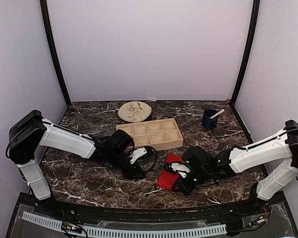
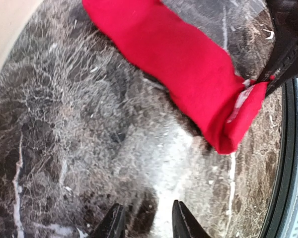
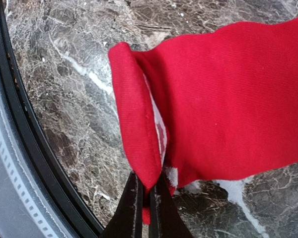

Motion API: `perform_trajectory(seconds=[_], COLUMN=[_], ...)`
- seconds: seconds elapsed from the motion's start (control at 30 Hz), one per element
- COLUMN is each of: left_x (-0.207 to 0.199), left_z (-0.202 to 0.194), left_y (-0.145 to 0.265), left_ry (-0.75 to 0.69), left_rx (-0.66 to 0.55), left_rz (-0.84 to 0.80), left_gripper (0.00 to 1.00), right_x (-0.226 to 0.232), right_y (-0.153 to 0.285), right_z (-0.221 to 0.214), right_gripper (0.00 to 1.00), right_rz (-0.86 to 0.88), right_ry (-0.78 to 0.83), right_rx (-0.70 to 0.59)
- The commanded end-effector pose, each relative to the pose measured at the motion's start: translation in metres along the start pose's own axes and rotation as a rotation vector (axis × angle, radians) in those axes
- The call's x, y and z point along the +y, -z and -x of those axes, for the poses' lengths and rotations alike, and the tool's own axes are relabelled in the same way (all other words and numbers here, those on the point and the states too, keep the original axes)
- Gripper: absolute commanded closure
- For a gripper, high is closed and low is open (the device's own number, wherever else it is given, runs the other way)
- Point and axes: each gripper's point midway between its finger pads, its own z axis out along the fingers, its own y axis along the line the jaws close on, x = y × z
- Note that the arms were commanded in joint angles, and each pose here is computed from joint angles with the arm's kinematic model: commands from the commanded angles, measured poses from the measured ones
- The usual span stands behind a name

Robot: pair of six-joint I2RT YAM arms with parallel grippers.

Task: Roll the socks
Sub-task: Roll the sock at the center of the board.

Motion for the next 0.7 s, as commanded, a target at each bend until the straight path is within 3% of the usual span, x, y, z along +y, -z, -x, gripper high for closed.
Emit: perform_trajectory(seconds=[0.0, 0.17, 0.67], left_x=[-0.015, -0.036, -0.068], left_z=[0.029, 0.029, 0.032], left_y=[0.014, 0.006, -0.001], left_ry=[-0.13, -0.276, -0.513], left_rx=[-0.129, -0.108, -0.096], left_rz=[0.057, 0.092, 0.103], left_gripper=[0.65, 0.65, 0.59], right_x=[0.013, 0.013, 0.017], right_y=[-0.001, -0.001, -0.001], right_z=[0.0, 0.0, 0.008], right_gripper=[1.0, 1.0, 1.0], right_rz=[0.146, 0.222, 0.352], right_ry=[-0.035, -0.089, -0.173], right_rx=[0.037, 0.065, 0.092])
